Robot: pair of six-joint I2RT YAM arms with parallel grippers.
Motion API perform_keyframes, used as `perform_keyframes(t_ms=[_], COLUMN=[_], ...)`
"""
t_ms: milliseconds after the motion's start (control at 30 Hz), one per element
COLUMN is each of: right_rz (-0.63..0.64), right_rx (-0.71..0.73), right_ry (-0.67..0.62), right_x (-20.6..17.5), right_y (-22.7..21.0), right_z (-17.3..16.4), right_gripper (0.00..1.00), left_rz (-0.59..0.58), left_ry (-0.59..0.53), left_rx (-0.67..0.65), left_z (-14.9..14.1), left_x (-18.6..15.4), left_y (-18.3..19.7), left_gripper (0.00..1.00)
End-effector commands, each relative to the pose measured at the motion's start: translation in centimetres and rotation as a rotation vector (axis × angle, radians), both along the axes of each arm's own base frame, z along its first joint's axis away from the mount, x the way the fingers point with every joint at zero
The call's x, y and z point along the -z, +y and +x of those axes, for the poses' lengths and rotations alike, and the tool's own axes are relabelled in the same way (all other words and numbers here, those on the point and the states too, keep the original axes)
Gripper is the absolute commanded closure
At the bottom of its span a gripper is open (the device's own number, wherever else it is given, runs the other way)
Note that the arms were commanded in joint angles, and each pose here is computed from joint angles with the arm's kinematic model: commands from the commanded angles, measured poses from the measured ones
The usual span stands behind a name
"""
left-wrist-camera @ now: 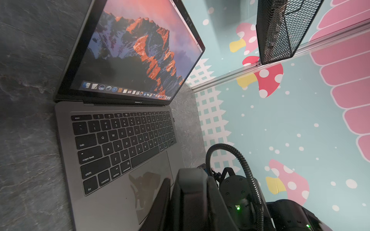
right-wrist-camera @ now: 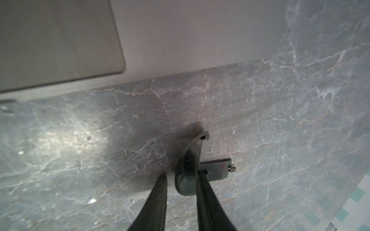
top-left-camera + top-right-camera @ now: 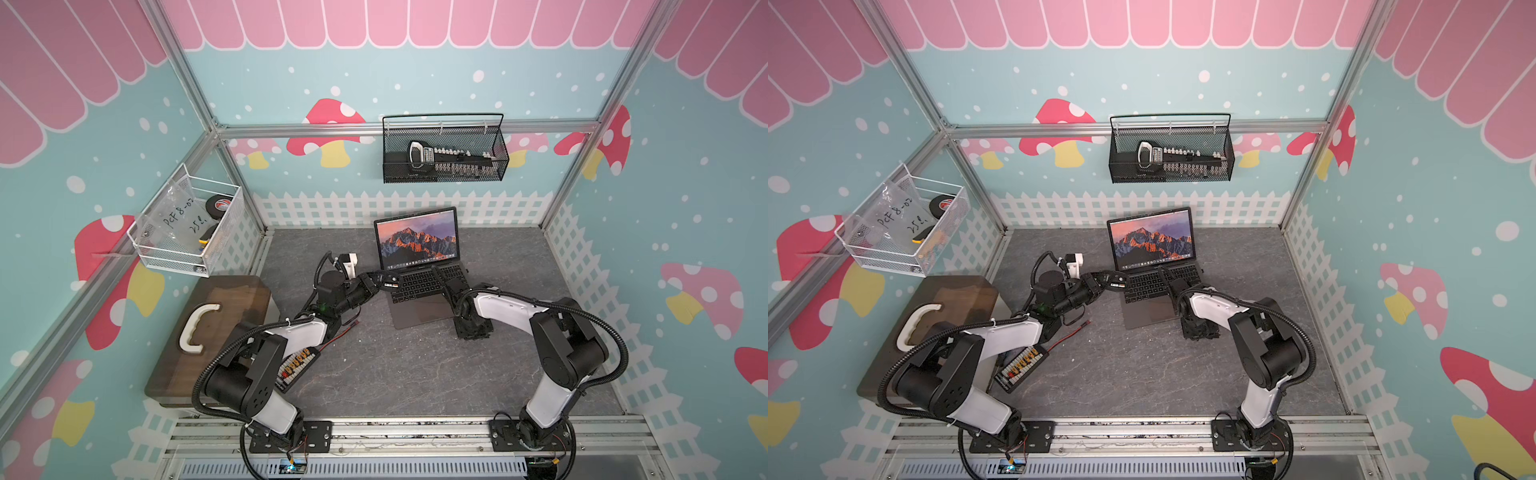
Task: Insert the wireless mouse receiver into the laptop
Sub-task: Pick up the lid from the center of the board.
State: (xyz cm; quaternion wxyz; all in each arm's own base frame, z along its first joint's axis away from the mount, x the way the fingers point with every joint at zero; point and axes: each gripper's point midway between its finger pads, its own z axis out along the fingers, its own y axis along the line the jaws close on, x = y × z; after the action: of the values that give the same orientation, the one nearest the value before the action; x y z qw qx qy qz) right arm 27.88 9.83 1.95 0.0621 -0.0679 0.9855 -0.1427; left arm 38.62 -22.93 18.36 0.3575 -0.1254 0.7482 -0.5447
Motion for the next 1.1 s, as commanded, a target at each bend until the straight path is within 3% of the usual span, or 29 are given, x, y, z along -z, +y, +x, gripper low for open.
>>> perform_keyframes(t_ms=[0, 367, 533, 733, 867, 1067], right_rz=[-0.055, -0.103, -0.064, 0.263, 0.613, 1.176], right_rx=[0.009, 0.038, 0.083, 0.111, 0.004, -0.119], right_ry=[0.027, -0.062, -0.22, -0.537, -0.7, -0.799], right_x=[1.9, 1.8, -1.2, -9.1, -16.0, -27.5], right_y=[-0.8, -2.1, -2.4, 0.1, 4.3, 11.3], right_z=[-0.6, -0.1, 0.9, 3.4, 4.5, 3.8], right_gripper=[0.76, 0.99, 1.0, 1.0, 1.0, 1.0], left_rz=[-0.027, 0.022, 0.033, 0.019, -0.018, -0.17], left_ry=[-0.035, -0.056, -0.057, -0.068, -0.063, -0.032], left_rx=[0.012, -0.011, -0.017, -0.022, -0.017, -0.023], left_z=[-0.1, -0.3, -0.4, -0.5, -0.6, -0.9], left_x=[-1.4, -1.7, -1.6, -2.4, -3.9, -7.5], left_y=[-0.1, 0.5, 0.7, 0.7, 0.6, 0.6], left_gripper=[1.0, 1.0, 1.0, 1.0, 1.0, 1.0])
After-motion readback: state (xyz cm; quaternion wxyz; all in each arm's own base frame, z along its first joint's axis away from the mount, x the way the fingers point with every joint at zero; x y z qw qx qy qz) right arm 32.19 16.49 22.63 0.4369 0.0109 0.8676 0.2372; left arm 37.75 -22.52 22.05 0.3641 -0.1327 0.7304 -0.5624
